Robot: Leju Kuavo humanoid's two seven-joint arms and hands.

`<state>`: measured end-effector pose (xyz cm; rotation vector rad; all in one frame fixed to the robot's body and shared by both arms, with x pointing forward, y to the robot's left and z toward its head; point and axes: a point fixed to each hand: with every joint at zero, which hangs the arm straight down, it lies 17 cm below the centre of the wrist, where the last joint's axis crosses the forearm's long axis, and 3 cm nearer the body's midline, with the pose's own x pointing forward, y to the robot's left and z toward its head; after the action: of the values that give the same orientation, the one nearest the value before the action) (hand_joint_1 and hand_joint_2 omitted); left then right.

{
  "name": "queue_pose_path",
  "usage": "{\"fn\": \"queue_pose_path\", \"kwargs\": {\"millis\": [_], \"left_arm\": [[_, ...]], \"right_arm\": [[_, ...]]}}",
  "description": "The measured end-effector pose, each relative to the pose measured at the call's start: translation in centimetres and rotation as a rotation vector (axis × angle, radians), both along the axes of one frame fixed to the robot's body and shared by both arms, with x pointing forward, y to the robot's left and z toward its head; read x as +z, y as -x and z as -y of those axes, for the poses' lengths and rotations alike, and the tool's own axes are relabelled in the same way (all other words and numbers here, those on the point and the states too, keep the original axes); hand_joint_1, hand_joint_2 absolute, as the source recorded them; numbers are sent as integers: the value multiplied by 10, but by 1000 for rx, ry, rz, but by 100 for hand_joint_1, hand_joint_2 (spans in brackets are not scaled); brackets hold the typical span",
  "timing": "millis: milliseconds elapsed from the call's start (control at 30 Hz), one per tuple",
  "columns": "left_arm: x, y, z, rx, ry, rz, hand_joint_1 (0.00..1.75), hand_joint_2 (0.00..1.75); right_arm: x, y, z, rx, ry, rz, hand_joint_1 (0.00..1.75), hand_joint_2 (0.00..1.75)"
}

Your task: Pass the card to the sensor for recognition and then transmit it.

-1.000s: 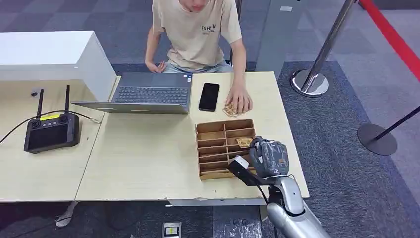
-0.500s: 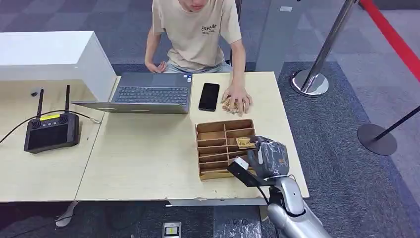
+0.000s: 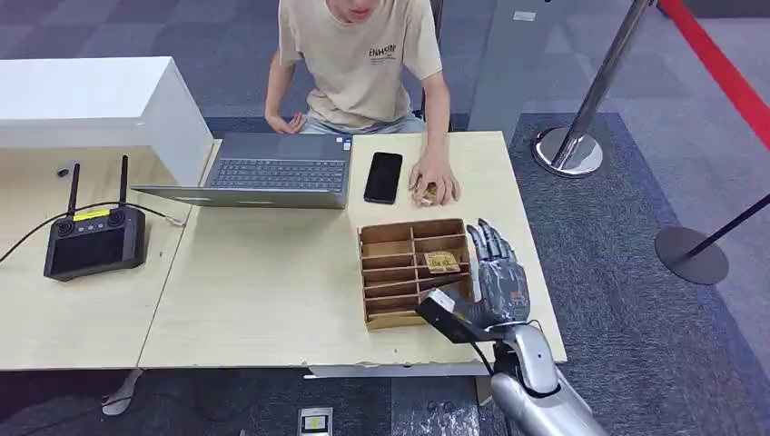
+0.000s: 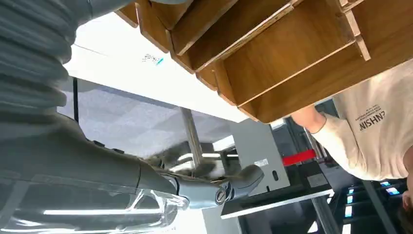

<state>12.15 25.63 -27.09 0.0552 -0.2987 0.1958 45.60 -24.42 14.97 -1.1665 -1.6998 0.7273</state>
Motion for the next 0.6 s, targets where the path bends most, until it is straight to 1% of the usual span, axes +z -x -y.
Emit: {"fn": "queue_pose_path", "kwargs": {"millis": [400, 433, 467, 500, 533, 567, 600], "left_arm": [[0, 0, 0, -4, -1, 1, 0, 175], [0, 0, 0, -4, -1, 1, 0, 175], [0, 0, -1, -4, -3, 1, 0, 175], [0, 0, 0, -4, -3, -1, 0, 175], [0, 0, 0, -4, -3, -2, 0, 175], [0, 1, 0, -3, -3, -4, 0, 175], [0, 1, 0, -3, -2, -4, 0, 175]], "right_arm": [[3, 1, -3, 7, 21, 13, 0, 175], [3, 1, -3, 9, 22, 14, 5, 175], [3, 1, -4, 12, 23, 15, 7, 175], [3, 1, -4, 13, 23, 16, 21, 175], [3, 1, -4, 13, 23, 16, 72, 175], [3, 1, -4, 13, 23, 16, 89, 175], [4, 1, -4, 14, 23, 17, 140, 175]]}}
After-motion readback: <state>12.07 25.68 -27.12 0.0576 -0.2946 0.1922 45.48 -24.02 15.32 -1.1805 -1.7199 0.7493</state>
